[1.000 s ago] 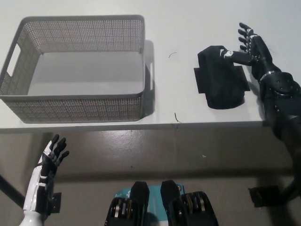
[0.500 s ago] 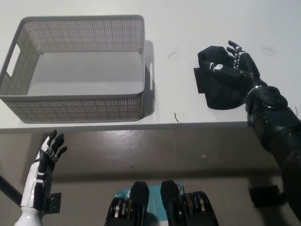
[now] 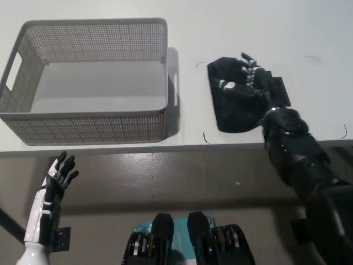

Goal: Use the right hand to push the pencil case on the right hand side to the container on the left side

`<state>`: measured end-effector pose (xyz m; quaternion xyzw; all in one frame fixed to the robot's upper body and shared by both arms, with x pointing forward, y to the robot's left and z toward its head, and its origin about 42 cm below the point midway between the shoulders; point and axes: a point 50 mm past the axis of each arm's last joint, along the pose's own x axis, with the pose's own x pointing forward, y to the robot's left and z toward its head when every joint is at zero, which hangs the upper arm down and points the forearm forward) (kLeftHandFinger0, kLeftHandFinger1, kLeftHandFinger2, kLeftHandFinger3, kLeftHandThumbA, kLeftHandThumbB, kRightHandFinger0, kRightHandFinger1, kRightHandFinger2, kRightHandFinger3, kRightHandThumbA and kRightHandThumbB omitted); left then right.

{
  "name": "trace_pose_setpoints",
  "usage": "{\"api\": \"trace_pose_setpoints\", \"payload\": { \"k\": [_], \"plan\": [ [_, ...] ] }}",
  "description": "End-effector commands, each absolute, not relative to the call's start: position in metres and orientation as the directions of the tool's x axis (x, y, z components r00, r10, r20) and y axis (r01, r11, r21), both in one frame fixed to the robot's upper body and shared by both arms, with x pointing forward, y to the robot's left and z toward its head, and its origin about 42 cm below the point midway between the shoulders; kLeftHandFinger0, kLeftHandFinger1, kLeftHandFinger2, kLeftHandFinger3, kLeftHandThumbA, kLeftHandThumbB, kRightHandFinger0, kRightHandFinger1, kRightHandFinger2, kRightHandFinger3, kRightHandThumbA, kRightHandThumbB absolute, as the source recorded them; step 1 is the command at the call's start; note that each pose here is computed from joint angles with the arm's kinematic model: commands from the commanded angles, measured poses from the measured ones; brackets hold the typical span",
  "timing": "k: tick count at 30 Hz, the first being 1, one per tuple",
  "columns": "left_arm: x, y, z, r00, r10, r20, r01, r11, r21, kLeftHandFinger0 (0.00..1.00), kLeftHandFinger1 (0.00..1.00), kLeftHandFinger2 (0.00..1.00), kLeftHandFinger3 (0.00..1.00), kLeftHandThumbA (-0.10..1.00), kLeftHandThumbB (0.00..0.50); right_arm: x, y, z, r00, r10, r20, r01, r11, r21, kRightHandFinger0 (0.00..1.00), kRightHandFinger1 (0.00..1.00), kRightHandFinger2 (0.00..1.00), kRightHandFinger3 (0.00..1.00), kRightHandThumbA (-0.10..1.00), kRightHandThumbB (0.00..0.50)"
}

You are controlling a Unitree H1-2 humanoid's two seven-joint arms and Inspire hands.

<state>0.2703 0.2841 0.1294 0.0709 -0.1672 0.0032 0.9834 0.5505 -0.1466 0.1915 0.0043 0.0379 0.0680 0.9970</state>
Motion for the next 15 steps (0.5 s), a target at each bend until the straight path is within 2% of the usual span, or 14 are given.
{"api": "trace_pose_setpoints", "payload": {
  "k": [1,3,4,7,10,15],
  "plan": [
    [0.274,0.285,0.145,0.917,-0.035,0.397,-0.028,0.988,0.151,1.00,1.00,1.00,1.00,1.00,0.078,0.550,-0.107,0.206,0.983,0.183,-0.023,-0.181,0.981,0.066,1.00,1.00,1.00,1.00,1.00,0.227],
    [0.274,0.285,0.145,0.912,-0.039,0.408,-0.027,0.988,0.153,1.00,1.00,1.00,1.00,1.00,0.062,0.548,-0.092,0.209,0.978,0.210,-0.007,-0.209,0.975,0.073,1.00,1.00,1.00,1.00,1.00,0.230],
    [0.274,0.286,0.146,0.914,-0.040,0.404,-0.025,0.988,0.154,1.00,1.00,1.00,1.00,1.00,0.071,0.546,-0.082,0.210,0.977,0.215,0.003,-0.215,0.973,0.083,1.00,1.00,1.00,1.00,1.00,0.240],
    [0.274,0.286,0.147,0.913,-0.039,0.405,-0.028,0.987,0.159,1.00,1.00,1.00,1.00,1.00,0.085,0.543,-0.063,0.215,0.975,0.221,0.011,-0.220,0.964,0.149,1.00,1.00,1.00,1.00,1.00,0.230],
    [0.274,0.287,0.148,0.912,-0.035,0.409,-0.029,0.988,0.149,1.00,1.00,1.00,1.00,1.00,0.066,0.540,-0.046,0.222,0.972,0.234,0.036,-0.237,0.954,0.185,1.00,1.00,1.00,1.00,1.00,0.215],
    [0.277,0.286,0.148,0.911,-0.043,0.410,-0.026,0.987,0.161,1.00,1.00,1.00,1.00,1.00,0.078,0.537,-0.021,0.235,0.970,0.235,0.057,-0.242,0.936,0.255,1.00,1.00,1.00,1.00,1.00,0.188]
  ]
}}
